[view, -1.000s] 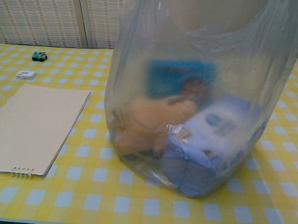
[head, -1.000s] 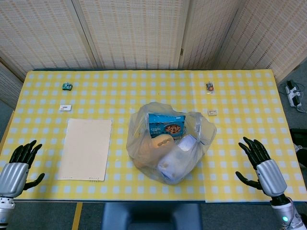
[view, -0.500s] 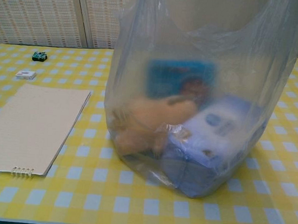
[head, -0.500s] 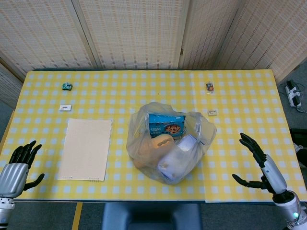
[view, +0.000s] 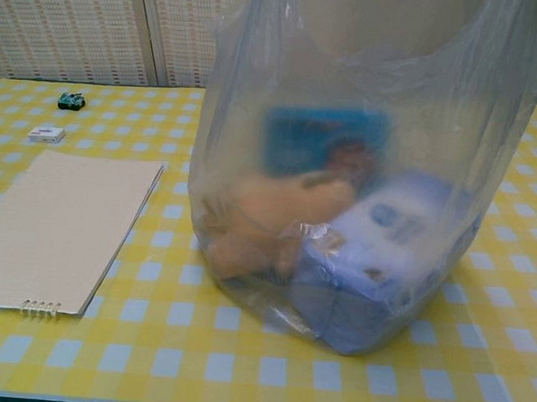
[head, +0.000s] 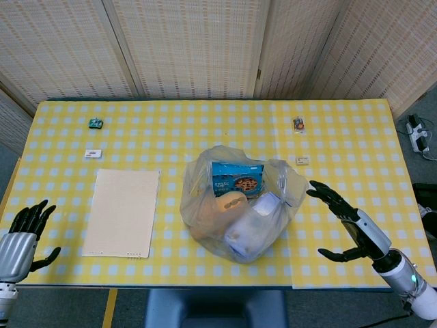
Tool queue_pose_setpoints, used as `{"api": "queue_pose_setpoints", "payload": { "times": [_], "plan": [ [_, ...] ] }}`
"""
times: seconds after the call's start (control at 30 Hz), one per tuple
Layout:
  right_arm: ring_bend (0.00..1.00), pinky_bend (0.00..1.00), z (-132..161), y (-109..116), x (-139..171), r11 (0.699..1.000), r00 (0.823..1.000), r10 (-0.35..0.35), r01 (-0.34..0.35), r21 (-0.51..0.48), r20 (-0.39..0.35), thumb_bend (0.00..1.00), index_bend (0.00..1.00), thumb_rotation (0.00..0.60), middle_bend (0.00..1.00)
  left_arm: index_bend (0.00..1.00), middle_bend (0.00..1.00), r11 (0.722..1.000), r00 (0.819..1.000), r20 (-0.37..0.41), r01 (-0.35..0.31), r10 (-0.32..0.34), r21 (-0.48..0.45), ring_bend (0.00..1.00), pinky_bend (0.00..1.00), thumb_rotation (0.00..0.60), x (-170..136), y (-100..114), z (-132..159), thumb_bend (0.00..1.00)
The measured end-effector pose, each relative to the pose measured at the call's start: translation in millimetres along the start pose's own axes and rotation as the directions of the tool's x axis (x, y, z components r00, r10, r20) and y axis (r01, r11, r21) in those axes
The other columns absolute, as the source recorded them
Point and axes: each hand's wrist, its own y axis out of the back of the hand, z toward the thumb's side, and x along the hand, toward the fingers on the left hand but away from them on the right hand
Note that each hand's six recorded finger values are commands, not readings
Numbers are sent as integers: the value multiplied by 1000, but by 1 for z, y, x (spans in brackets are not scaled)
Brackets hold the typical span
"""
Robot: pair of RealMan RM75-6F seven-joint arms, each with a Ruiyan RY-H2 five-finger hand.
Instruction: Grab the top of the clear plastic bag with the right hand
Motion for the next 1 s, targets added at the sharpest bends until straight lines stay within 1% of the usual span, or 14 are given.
{"api": "queue_pose_setpoints", "payload": {
  "times": [0.17,0.43,0.67,0.87,1.0],
  "plan": [
    [98,0,-4,0,-6,1000,1000,1,-1,-29,9,296,0,600,0,43,23,1000,1000,0,-6,6,-3,0,0,600,-1,2,-1,310],
    [103,0,-12,-7,-15,998,999,34,-32,-48,34,296,0,600,0,43,23,1000,1000,-6,-11,11,-8,0,0,600,-1,3,-3,310],
    [107,0,-19,-7,-23,999,997,37,-34,-41,64,296,0,600,0,43,23,1000,1000,-3,-10,10,-9,0,0,600,-1,4,-3,311],
    [108,0,-27,-11,-32,998,993,56,-52,-34,102,296,0,600,0,43,23,1000,1000,-8,-15,15,-13,0,0,600,-1,5,-5,311],
    [105,0,-30,-18,-43,997,989,78,-77,-19,122,296,0,600,0,43,23,1000,1000,-6,-16,16,-17,0,0,600,-1,6,-5,310]
  ]
}}
